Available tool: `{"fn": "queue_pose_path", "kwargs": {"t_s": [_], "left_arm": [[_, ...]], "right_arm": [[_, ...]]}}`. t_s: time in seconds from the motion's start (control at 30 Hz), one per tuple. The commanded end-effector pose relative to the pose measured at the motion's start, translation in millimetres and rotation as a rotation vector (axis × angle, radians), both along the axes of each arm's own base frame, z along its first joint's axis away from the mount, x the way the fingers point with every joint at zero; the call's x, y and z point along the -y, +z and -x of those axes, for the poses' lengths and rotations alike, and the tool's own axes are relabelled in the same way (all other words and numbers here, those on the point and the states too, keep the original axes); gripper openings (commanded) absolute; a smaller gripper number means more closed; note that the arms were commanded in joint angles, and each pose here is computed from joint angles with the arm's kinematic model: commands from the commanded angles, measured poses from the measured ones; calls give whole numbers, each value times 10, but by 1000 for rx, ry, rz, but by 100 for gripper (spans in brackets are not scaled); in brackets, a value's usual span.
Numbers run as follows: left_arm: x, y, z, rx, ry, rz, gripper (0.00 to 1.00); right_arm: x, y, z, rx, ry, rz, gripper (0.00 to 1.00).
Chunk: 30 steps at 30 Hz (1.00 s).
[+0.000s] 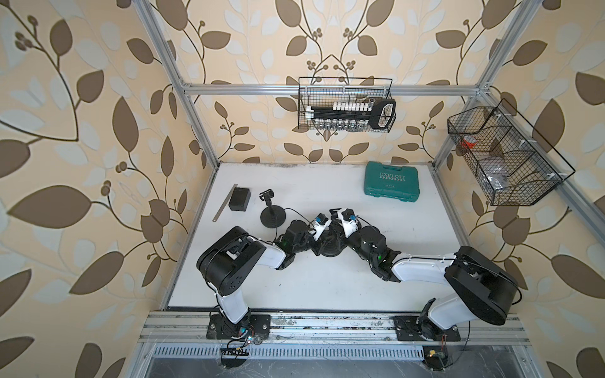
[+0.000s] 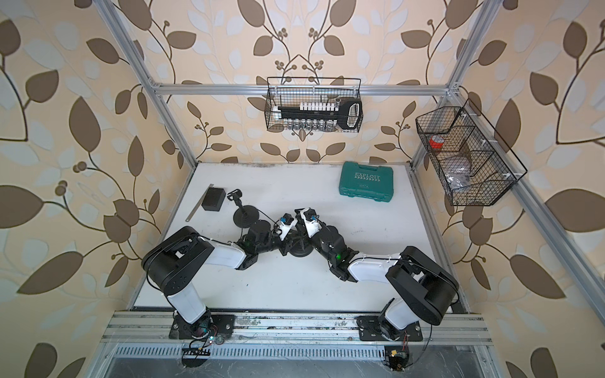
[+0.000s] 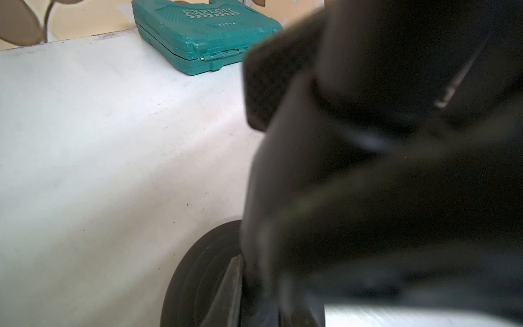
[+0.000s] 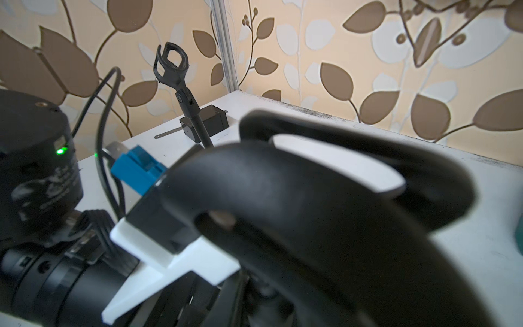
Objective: Assemble a microphone stand
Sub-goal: Move the microphone stand base to the center of the board.
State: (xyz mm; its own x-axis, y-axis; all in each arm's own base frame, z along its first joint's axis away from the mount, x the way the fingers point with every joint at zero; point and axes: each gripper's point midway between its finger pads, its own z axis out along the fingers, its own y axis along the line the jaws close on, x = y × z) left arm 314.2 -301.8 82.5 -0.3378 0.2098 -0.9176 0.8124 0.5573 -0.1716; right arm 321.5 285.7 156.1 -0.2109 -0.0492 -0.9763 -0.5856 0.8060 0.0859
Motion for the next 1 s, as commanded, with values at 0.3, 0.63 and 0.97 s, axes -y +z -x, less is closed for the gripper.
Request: {"fn": "queue_pose_path", "kwargs": {"t_s": [0.3,0.63,0.97], "left_arm": [[-68,182,-255,21,69,47,32],[-17,129,-229,20,27,26,20],[15,-17,-190,16,2,-15,20]], "right_arm": [[55,-651,305,-175,90,119,0],[65,-602,307,-170,115,114,1],[109,-610,346,-175,199,149,4]]}}
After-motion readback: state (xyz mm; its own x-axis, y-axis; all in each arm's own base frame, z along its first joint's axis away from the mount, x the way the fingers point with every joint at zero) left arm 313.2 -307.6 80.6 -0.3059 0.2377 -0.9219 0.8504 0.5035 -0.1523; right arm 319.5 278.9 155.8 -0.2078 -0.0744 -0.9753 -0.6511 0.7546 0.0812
